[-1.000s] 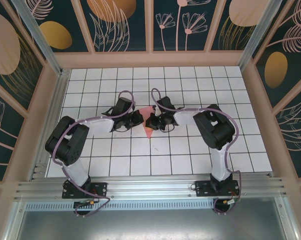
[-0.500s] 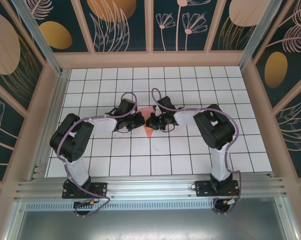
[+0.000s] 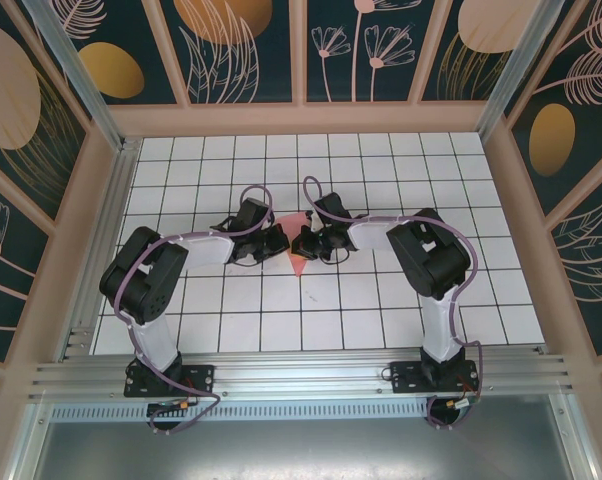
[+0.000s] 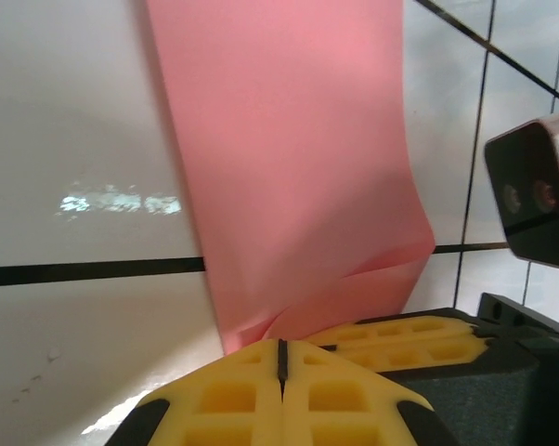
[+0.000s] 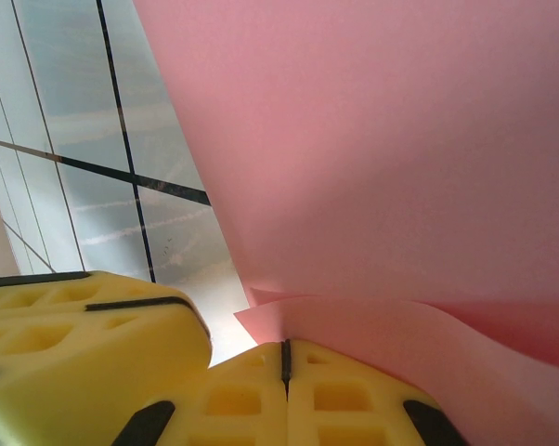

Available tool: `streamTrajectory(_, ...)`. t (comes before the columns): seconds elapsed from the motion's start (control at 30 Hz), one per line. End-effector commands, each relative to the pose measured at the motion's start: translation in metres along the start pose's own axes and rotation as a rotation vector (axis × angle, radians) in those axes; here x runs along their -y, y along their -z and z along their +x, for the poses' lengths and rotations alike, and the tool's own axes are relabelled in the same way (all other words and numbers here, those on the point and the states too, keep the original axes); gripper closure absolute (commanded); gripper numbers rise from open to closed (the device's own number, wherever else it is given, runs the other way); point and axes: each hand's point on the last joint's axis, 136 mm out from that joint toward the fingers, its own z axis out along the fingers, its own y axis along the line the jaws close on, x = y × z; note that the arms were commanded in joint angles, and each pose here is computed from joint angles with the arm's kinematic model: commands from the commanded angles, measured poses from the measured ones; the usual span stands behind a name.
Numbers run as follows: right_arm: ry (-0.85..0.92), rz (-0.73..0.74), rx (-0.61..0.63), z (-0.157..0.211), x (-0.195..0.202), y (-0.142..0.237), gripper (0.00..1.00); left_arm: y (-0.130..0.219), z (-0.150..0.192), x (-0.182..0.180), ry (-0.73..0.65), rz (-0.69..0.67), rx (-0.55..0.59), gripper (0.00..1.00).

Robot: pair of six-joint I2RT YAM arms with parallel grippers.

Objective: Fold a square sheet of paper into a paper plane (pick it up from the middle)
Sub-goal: Third fold the triangle at the center of the table.

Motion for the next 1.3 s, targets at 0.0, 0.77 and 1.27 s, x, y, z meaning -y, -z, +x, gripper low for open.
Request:
streamTrajectory(0.0,-0.057,0.087,-0.023,0.012,0.028,-0.007,1.00,-0.004,0.014,-0.028,0.075,-0.093,-0.021,1.00)
streamTrajectory(0.77,-0.069,0.072,-0.039,0.017,0.030,-0.010,1.00,-0.011,0.002,0.004,0.083,0.057,-0.021,1.00)
streamTrajectory(1.27,-0.084,0.069,-0.039,0.018,0.033,-0.008,1.00,-0.002,-0.008,-0.004,0.122,0.000,0.022,1.00)
